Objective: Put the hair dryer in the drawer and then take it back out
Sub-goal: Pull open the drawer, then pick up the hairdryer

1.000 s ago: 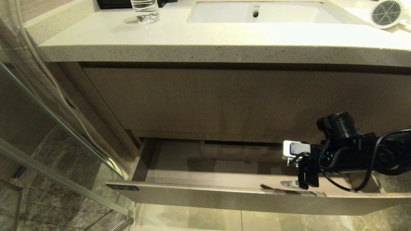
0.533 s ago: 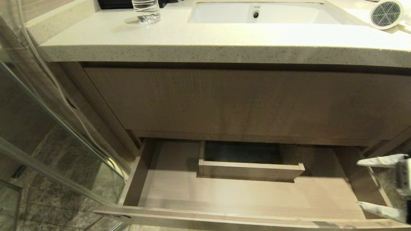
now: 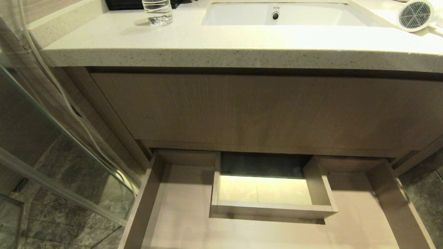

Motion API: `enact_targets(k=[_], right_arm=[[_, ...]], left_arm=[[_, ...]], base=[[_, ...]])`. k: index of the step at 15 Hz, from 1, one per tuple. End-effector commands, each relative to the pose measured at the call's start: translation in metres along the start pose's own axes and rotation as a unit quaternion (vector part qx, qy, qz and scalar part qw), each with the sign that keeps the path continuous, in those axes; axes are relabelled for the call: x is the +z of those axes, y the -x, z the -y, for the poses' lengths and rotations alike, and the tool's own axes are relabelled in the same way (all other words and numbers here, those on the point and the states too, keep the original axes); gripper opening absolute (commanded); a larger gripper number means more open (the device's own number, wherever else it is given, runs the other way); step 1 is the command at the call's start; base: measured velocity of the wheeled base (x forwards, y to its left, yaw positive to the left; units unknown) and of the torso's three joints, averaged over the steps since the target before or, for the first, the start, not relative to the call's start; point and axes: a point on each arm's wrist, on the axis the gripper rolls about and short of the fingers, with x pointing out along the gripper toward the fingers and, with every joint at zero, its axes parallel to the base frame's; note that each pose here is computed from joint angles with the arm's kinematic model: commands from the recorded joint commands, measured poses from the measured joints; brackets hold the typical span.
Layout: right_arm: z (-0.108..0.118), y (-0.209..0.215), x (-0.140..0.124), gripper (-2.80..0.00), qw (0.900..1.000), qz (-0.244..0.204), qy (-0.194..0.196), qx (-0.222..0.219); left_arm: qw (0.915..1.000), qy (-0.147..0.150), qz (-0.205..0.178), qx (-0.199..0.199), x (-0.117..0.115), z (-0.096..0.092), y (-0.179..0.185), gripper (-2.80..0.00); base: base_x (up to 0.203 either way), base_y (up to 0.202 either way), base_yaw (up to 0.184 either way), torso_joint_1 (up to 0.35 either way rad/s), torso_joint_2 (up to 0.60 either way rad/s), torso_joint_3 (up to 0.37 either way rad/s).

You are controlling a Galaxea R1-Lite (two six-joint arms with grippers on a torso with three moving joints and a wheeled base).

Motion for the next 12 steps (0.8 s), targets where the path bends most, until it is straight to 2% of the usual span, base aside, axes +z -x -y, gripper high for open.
enact_targets(k=[1,4,6,8,10,12], right_arm=[[0.015,0.028,0.021,-2.80,0.996,-0.003,-0.017,-0.088],[0.062,0.025,0.052,-2.80,0.983,-0.046,-0.039,-0.172],[0.094,0.010,0.062,-2.80,0.967,-0.077,-0.032,-0.241],[0.114,-0.011,0.055,-2.80,0.962,-0.109,-0.042,-0.248],[0.108,-0.023,0.044,-2.80,0.965,-0.117,-0.068,-0.223],[0.088,-0.030,0.032,-2.80,0.962,-0.122,-0.138,-0.201]], left_arm=[[1.0000,0.000,0.000,0.000,0.000,0.000,0.000,-2.80],[1.0000,0.000,0.000,0.000,0.000,0.000,0.000,-2.80],[1.0000,0.000,0.000,0.000,0.000,0.000,0.000,-2.80],[1.0000,0.000,0.000,0.000,0.000,0.000,0.000,-2.80],[1.0000,0.000,0.000,0.000,0.000,0.000,0.000,-2.80],[1.0000,0.000,0.000,0.000,0.000,0.000,0.000,-2.80]], base=[[0.000,0.000,0.000,0.000,0.00,0.000],[0.000,0.000,0.000,0.000,0.00,0.000],[0.000,0.000,0.000,0.000,0.00,0.000],[0.000,0.000,0.000,0.000,0.00,0.000],[0.000,0.000,0.000,0.000,0.00,0.000],[0.000,0.000,0.000,0.000,0.00,0.000]])
